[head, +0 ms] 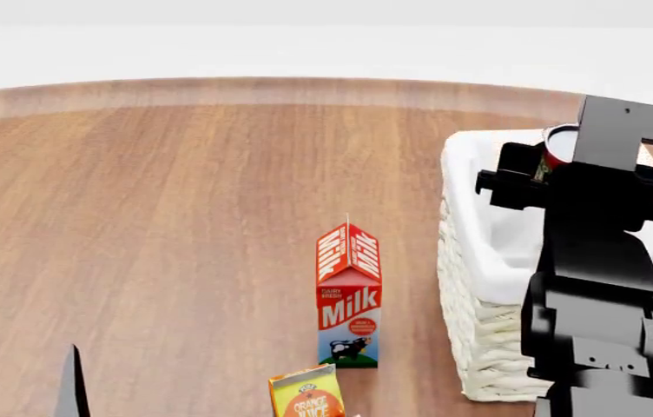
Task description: Pick up the tomato sauce, and put it in the basket.
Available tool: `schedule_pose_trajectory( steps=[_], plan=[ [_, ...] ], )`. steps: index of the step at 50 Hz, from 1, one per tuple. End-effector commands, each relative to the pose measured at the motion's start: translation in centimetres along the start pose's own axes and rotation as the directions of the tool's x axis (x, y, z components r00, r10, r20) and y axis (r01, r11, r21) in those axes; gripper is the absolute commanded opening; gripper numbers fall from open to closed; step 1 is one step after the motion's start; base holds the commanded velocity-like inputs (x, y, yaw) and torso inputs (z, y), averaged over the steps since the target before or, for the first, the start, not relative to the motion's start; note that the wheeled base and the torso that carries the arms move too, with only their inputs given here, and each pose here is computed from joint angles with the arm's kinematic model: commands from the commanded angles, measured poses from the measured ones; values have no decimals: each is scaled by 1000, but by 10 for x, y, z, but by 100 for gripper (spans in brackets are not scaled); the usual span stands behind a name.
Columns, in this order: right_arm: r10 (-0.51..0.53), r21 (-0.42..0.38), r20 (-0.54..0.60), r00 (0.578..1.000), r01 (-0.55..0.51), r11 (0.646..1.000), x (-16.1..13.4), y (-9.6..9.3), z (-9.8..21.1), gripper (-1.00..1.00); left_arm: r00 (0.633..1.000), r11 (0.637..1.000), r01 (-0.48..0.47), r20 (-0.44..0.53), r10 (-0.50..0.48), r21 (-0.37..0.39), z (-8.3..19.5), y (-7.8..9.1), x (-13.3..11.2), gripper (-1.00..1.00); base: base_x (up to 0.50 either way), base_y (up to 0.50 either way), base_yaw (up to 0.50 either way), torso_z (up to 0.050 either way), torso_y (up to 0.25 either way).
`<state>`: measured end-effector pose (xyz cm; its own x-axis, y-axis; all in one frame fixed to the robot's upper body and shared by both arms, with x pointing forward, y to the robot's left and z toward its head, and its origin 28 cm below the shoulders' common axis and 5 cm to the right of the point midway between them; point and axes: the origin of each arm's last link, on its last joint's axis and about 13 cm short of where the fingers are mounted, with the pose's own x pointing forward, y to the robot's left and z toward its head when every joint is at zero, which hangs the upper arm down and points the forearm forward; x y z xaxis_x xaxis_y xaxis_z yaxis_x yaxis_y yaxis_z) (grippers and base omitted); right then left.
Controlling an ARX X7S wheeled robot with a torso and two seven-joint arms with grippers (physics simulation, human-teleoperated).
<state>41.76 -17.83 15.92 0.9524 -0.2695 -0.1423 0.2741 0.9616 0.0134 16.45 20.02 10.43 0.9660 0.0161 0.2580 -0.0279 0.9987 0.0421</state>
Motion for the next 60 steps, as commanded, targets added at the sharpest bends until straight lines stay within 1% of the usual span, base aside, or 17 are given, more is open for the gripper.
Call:
schedule_pose_trajectory(
  steps=[1,24,47,48,58,60],
  plan=[
    [-3,-16,-31,1000,3,1000,-1,-1,-7,-100,1000,1000,1,-2,-1,0,-1,0,0,100,0,0,0,0,0],
    [2,-15,-72,997,-3,1000,-5,-1,-30,-100,1000,1000,3,-5,-3,1,-1,0,1,100,0,0,0,0,0],
    [-1,0,-82,997,1,1000,-6,-2,-34,-100,1000,1000,3,-7,-3,1,-1,-1,0,100,0,0,0,0,0],
    [-3,-2,-84,996,3,1000,-6,-2,-35,100,1000,1000,3,-8,-3,1,-2,-1,0,100,0,0,0,0,0],
    [4,6,-73,997,-4,1000,-5,-2,-30,100,1000,1000,3,-8,-3,0,-2,-1,0,100,0,0,0,0,0],
    [11,39,-31,999,-10,999,-3,0,-23,100,1000,1000,4,-9,-4,0,-2,-1,0,100,0,0,0,0,0]
  ],
)
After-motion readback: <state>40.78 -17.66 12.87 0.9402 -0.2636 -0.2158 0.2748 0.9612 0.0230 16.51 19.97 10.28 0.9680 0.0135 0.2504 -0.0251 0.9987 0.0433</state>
